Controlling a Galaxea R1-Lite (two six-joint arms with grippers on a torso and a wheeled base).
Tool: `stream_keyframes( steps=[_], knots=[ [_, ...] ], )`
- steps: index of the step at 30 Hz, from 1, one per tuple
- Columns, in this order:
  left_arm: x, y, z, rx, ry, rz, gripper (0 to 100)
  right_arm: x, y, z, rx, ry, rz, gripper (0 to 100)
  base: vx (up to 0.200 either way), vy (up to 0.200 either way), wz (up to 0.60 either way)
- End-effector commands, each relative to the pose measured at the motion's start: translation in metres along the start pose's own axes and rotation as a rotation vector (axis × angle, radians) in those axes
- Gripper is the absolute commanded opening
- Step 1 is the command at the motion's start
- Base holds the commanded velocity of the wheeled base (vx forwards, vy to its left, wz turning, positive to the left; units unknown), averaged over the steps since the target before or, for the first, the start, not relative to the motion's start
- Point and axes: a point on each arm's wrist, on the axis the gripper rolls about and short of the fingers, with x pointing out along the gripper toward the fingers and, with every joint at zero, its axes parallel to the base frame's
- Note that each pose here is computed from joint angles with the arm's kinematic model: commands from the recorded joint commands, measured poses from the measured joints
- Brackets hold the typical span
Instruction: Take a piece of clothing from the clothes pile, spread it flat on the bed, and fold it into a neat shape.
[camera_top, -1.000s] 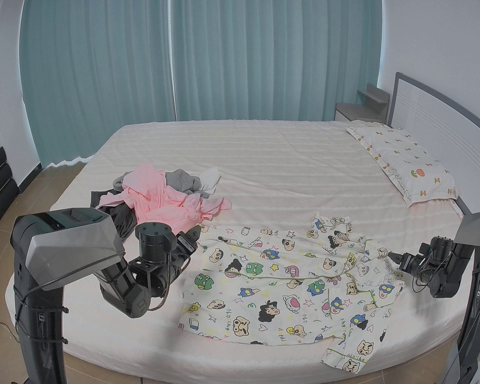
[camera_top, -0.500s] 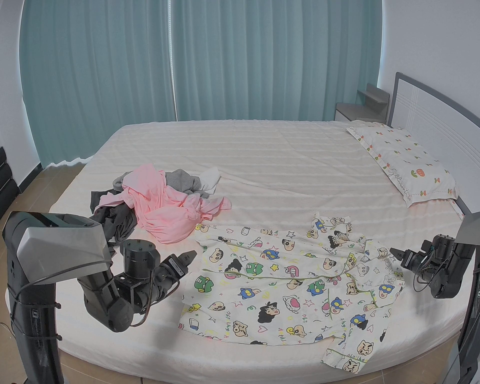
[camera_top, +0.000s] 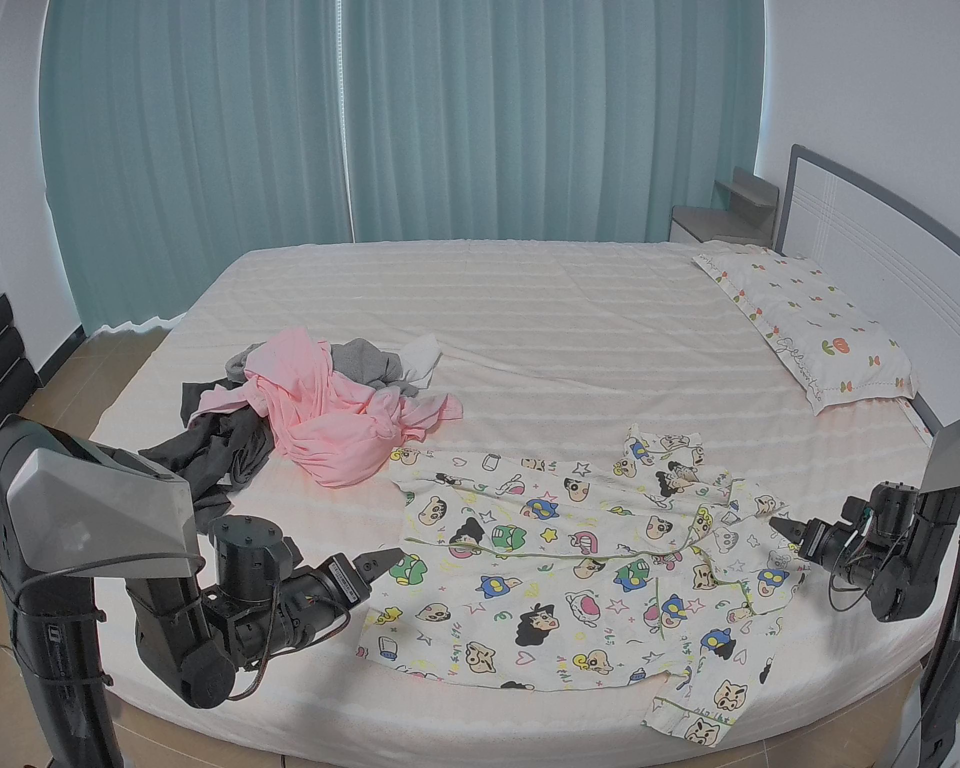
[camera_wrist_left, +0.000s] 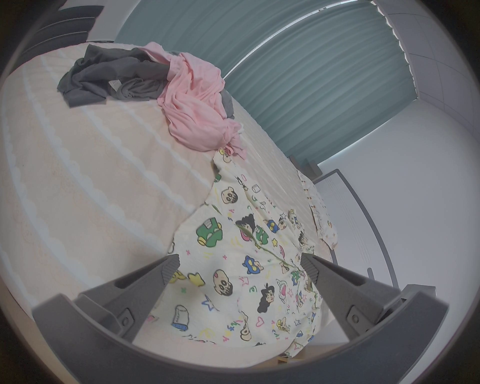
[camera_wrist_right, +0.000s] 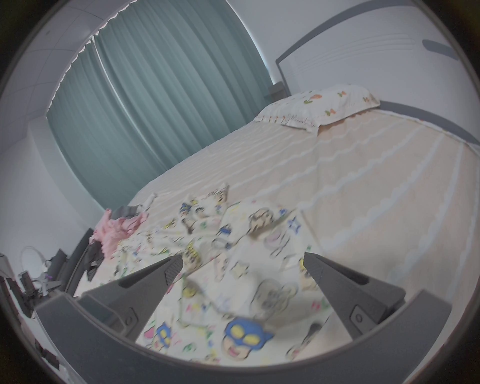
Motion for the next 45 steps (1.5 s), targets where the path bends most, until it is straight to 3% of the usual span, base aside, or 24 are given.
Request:
stream_keyframes(
  steps=[1, 4, 10, 18, 20, 24, 33, 45],
  knots=[
    [0.011, 0.006, -0.011, 0.007, 0.036, 0.004, 100, -0.023, 0.011, -0.017, 0.012, 0.063, 0.052, 100, -0.200, 0.000, 0.00],
    [0.017, 0.010, -0.014, 0.036, 0.045, -0.016, 100, -0.026, 0.018, -0.022, 0.008, 0.091, 0.064, 100, -0.067, 0.000, 0.00],
    [0.016, 0.023, -0.023, 0.186, 0.109, -0.026, 100, -0.028, 0.019, -0.029, 0.011, 0.122, 0.059, 100, 0.000, 0.000, 0.00],
    [0.020, 0.029, -0.009, 0.301, 0.081, -0.019, 100, -0.030, 0.017, -0.038, -0.044, 0.164, 0.056, 100, 0.000, 0.000, 0.00],
    [0.023, 0.039, -0.003, 0.377, 0.137, -0.002, 100, -0.032, 0.017, -0.040, -0.058, 0.173, 0.057, 100, 0.000, 0.000, 0.00],
    [0.019, 0.041, 0.000, 0.447, 0.217, -0.054, 100, -0.032, 0.017, -0.040, -0.058, 0.175, 0.056, 100, 0.000, 0.000, 0.00],
    [0.029, 0.038, 0.004, 0.482, 0.205, -0.082, 100, -0.032, 0.018, -0.042, -0.058, 0.186, 0.060, 100, 0.000, 0.000, 0.00],
    [0.040, 0.048, -0.010, 0.473, 0.267, -0.059, 100, -0.031, 0.018, -0.042, -0.058, 0.185, 0.060, 100, 0.000, 0.000, 0.00]
  ],
)
